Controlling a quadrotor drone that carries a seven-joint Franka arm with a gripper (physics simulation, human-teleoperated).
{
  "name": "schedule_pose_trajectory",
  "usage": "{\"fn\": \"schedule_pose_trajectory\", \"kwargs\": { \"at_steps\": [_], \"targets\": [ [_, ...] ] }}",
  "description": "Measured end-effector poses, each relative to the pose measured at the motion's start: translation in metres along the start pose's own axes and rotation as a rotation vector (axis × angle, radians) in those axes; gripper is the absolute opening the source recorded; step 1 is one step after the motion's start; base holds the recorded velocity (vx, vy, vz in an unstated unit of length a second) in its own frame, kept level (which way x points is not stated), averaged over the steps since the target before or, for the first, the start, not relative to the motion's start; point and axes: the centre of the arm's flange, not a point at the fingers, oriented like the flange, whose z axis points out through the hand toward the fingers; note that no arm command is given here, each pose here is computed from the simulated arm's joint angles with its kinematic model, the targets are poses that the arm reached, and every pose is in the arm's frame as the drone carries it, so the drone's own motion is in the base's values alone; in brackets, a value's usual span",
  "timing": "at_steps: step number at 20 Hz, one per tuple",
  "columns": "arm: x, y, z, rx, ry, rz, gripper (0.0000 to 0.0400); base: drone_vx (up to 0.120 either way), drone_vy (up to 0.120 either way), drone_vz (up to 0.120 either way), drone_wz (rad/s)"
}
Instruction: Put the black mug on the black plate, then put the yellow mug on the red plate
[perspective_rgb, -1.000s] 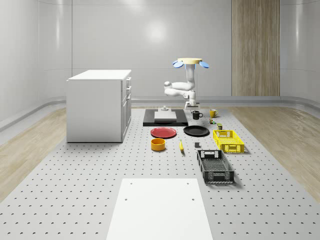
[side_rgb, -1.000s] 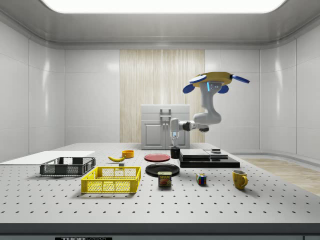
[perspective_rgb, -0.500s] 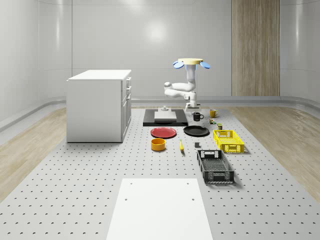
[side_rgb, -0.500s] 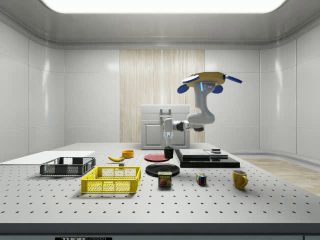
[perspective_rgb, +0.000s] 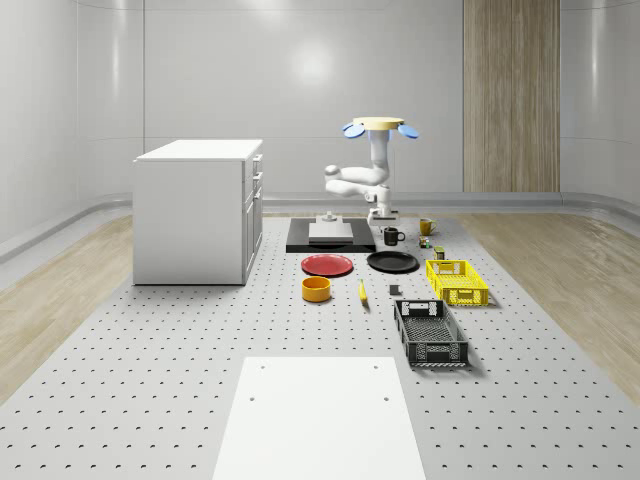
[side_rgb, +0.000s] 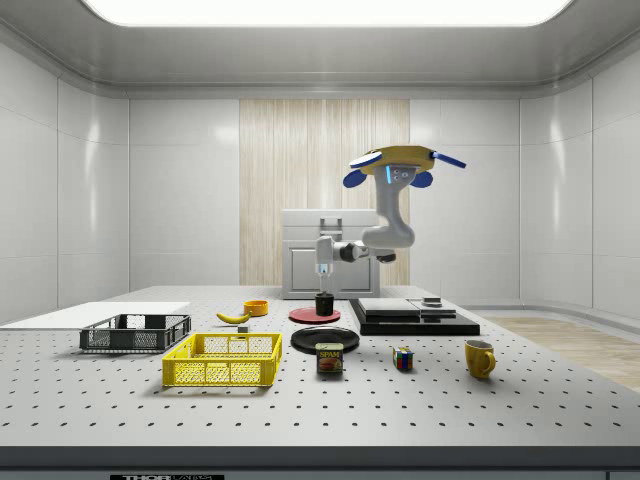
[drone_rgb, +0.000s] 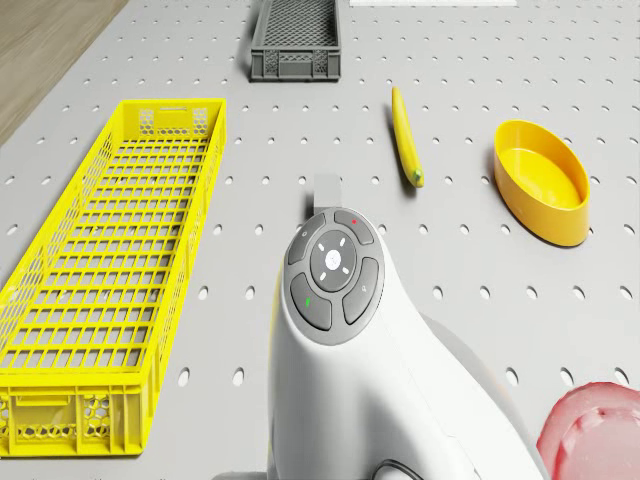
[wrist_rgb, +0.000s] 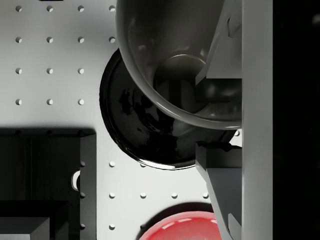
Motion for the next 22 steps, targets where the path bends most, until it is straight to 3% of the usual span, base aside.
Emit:
{"fn": "schedule_pose_trajectory", "kwargs": {
  "at_steps": [6,22],
  "targets": [
    [0.0,0.0,0.015,0.0,0.0,0.0,0.011,0.0,0.0,0.0,0.0],
    [0.0,0.0,0.085,0.0,0.0,0.0,0.011,0.0,0.0,0.0,0.0]
  ]
}}
